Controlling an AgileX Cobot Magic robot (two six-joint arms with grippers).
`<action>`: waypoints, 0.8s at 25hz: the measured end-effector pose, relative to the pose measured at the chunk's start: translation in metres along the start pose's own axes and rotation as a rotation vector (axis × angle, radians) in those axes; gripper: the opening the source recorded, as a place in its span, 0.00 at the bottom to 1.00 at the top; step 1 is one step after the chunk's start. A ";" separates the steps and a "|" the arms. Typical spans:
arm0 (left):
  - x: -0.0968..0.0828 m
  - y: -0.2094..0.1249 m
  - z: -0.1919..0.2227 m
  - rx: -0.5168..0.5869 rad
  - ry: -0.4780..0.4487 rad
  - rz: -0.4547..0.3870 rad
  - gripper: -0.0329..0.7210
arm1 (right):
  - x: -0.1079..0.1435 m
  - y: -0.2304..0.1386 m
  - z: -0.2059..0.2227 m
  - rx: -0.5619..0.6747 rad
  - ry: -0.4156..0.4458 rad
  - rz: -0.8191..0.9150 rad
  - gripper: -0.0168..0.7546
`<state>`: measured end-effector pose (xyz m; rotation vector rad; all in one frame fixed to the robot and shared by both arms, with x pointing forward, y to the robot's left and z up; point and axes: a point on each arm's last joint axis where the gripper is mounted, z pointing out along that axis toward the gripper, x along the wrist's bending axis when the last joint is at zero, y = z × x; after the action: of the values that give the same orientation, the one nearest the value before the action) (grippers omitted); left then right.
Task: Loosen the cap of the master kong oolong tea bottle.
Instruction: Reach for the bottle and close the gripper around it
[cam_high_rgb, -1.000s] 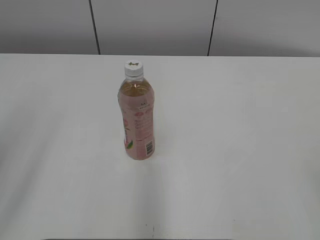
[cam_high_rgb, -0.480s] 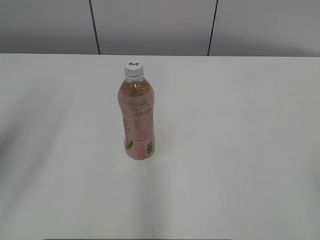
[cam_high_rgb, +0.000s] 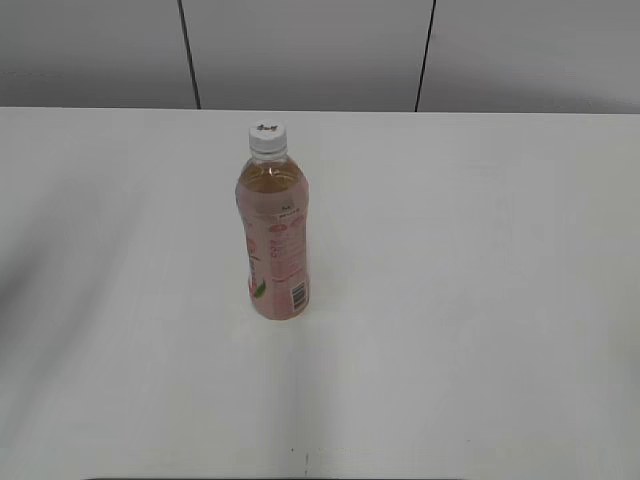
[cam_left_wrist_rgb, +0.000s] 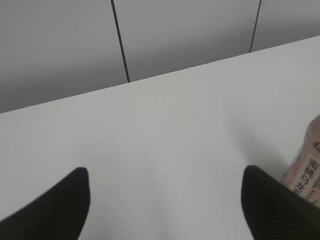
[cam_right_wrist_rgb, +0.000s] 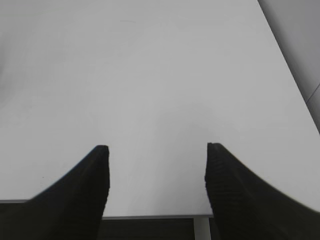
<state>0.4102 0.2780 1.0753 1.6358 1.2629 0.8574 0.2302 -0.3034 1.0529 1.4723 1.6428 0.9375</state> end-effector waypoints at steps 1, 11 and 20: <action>-0.001 0.000 0.000 0.001 -0.007 -0.012 0.78 | 0.000 0.000 0.000 0.000 0.000 0.000 0.62; -0.006 -0.002 0.000 0.026 -0.064 -0.071 0.78 | 0.000 0.000 0.000 0.000 0.000 0.000 0.62; -0.003 -0.004 0.000 0.045 -0.029 -0.114 0.78 | 0.000 0.000 0.000 0.000 0.000 0.000 0.62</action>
<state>0.4078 0.2755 1.0717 1.5893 1.3506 0.7373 0.2302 -0.3034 1.0529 1.4723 1.6428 0.9375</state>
